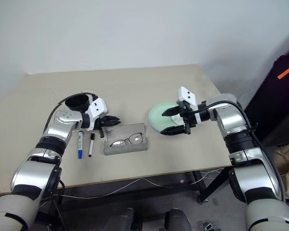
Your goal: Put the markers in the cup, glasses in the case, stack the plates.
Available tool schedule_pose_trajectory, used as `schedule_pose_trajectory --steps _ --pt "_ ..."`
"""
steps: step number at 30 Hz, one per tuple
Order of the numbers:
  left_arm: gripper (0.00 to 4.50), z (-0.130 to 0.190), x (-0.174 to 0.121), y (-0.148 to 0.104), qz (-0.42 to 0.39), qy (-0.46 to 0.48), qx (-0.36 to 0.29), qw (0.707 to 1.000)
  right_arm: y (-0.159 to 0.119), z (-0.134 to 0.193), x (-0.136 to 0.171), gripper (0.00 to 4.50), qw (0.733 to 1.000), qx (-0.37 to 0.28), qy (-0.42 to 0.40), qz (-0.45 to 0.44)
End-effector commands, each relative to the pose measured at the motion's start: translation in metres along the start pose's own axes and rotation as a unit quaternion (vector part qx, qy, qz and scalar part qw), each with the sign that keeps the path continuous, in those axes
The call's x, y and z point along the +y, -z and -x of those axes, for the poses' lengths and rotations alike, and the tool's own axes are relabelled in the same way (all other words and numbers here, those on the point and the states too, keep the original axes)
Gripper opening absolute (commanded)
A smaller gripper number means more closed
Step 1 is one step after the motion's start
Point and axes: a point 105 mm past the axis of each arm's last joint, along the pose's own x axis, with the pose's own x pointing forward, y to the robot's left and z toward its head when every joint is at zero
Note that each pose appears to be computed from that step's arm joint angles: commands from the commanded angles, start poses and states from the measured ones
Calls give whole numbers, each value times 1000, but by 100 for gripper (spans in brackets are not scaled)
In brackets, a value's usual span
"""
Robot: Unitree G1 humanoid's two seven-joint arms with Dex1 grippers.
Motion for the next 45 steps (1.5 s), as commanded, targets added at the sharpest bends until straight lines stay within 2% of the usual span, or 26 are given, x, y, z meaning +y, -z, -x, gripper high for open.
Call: schedule_pose_trajectory --steps 1,6,9,16,21,24,27,33,35,39,44,45 --pt "49 2 -7 -15 -36 34 -11 999 -19 3 -1 450 999 -14 4 32" --pt "49 5 -27 -12 -48 82 2 995 -20 2 -1 450 999 -15 3 34" --pt "49 9 -49 -6 -55 133 19 989 -21 1 -1 450 999 -15 2 36" --pt "49 12 -71 0 -59 157 37 985 -22 0 -1 450 999 -16 1 37" --pt "49 14 -59 -16 -69 103 17 992 -22 0 -1 450 999 -15 -1 37" --pt "49 20 -30 -22 -80 -4 51 995 -22 -1 -1 450 999 -14 -2 37" --pt "49 28 -15 -19 -21 -72 86 993 -22 -1 -1 450 999 -15 -4 36" --pt "49 36 -10 -14 112 -164 88 976 -22 -2 0 450 999 -14 -7 34" --pt "108 41 -7 -13 154 -207 95 961 -22 -2 -1 450 999 -13 -8 33" --pt "243 46 -10 -8 193 -282 125 932 -21 -3 0 450 999 -11 -11 31" --pt "418 53 -8 -3 234 -340 131 901 -20 -4 1 450 999 -11 -15 30" --pt "418 55 -8 -2 240 -348 135 896 -20 -4 1 450 999 -11 -16 29"
